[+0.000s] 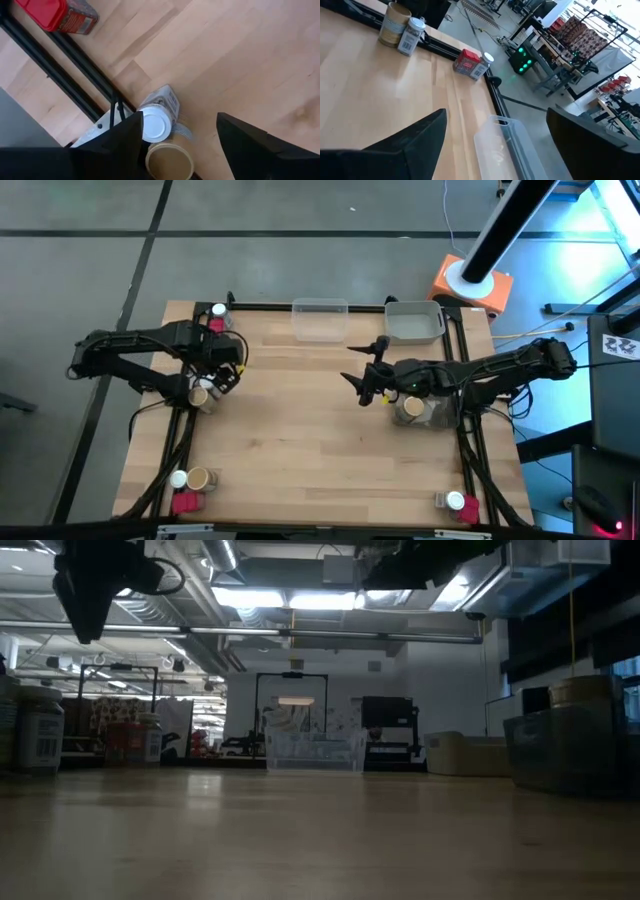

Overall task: Sort spices by type
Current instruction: Put the middle left white seasoning bottle into the left transparent bin

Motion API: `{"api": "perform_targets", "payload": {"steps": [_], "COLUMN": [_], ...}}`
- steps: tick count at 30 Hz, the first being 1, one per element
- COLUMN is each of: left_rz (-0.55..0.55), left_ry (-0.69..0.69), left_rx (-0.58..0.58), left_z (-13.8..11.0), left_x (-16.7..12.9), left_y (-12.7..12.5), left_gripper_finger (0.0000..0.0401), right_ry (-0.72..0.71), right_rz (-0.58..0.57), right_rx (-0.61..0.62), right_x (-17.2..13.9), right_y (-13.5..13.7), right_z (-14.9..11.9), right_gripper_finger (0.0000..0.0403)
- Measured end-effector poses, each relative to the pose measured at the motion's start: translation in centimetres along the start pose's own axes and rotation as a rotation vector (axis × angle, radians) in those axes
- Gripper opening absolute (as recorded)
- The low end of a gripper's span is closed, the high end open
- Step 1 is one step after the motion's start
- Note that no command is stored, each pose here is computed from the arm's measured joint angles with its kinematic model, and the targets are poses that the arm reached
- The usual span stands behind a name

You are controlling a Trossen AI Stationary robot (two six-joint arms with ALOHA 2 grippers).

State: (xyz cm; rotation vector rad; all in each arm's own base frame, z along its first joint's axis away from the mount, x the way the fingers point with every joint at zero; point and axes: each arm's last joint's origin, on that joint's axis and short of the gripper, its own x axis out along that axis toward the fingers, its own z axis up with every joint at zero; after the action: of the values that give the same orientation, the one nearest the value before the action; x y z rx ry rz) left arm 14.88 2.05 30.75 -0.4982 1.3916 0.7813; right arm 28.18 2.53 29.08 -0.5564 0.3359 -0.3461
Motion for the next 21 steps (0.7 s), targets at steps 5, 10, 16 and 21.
{"api": "perform_targets", "payload": {"steps": [5, 10, 16, 21], "left_rz": [0.028, 0.051, 0.081, 0.103], "left_ry": [0.033, 0.107, 0.140, 0.163], "left_rx": [-0.009, 0.005, 0.004, -0.003], "left_z": [-0.1, -0.2, -0.5, -0.8], "left_x": [0.8, 2.2, 3.2, 4.0], "left_y": [-0.3, -0.7, -0.8, -0.7], "left_gripper_finger": [0.0233, 0.0225, 0.0223, 0.0223], "right_ry": [0.001, 0.023, 0.022, 0.020], "right_rz": [0.001, 0.023, 0.032, 0.045], "right_rx": [0.010, 0.019, 0.040, 0.040], "right_x": [0.0, 0.0, 0.0, 0.0], "right_y": [0.0, 0.2, 0.2, 0.3], "right_z": [0.0, -0.3, -0.3, -0.3], "right_gripper_finger": [0.0342, 0.0342, 0.0342, 0.0342]}}
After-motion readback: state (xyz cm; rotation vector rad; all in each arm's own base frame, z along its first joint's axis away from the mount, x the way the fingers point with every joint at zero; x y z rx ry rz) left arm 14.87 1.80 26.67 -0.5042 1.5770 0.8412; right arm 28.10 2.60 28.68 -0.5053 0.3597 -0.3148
